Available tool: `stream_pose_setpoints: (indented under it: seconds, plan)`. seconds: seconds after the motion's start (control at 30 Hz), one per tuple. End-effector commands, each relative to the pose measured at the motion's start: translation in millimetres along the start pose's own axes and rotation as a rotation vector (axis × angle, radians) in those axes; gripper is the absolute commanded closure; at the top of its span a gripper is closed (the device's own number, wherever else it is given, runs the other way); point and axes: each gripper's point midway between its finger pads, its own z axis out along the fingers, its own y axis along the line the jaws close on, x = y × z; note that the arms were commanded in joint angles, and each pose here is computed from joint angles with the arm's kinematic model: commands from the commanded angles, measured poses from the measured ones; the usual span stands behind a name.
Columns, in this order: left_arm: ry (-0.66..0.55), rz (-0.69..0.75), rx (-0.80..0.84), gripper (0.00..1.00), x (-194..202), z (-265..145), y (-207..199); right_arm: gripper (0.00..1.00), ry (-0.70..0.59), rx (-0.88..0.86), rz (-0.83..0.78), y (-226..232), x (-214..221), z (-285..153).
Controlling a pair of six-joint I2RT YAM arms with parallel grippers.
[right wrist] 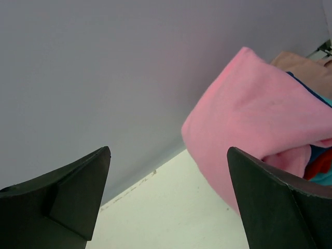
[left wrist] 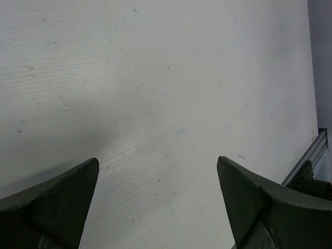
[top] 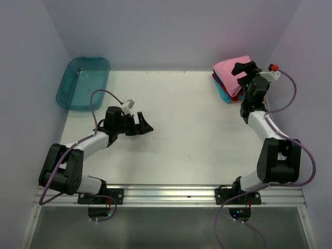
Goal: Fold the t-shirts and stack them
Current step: Neatly place the folded tshirt to the corner
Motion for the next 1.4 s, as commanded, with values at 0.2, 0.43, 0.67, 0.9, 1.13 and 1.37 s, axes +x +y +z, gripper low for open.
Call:
stream_pose_setpoints:
  seconds: [0.2, 0.43, 0.67, 0.9, 1.13, 1.37]
  plan:
    - [-0.05, 0.028, 0.035, 0.0, -18, -11, -16, 0.01, 0.066, -0.142, -0.075, 60, -32, 3]
    - [-0.095, 0.055, 0.082, 0.0, -19, -25, -30, 0.01, 0.292, -0.297, 0.097, 62, 32, 8]
    - [-0.323, 0.254, 0.305, 0.0, -45, -84, -96, 0.01, 0.535, -0.562, -0.137, 105, 101, -118]
    - [-0.319, 0.295, 0.32, 0.0, -44, -104, -110, 0.01, 0.825, -0.625, -0.393, 102, 145, -235]
    - [-0.288, 0.274, 0.327, 0.0, -37, -99, -108, 0.01, 0.8, -0.712, -0.365, 110, 116, -276]
    - [-0.335, 0.285, 0.333, 0.0, -44, -110, -115, 0.01, 0.822, -0.798, -0.305, 126, 107, -295]
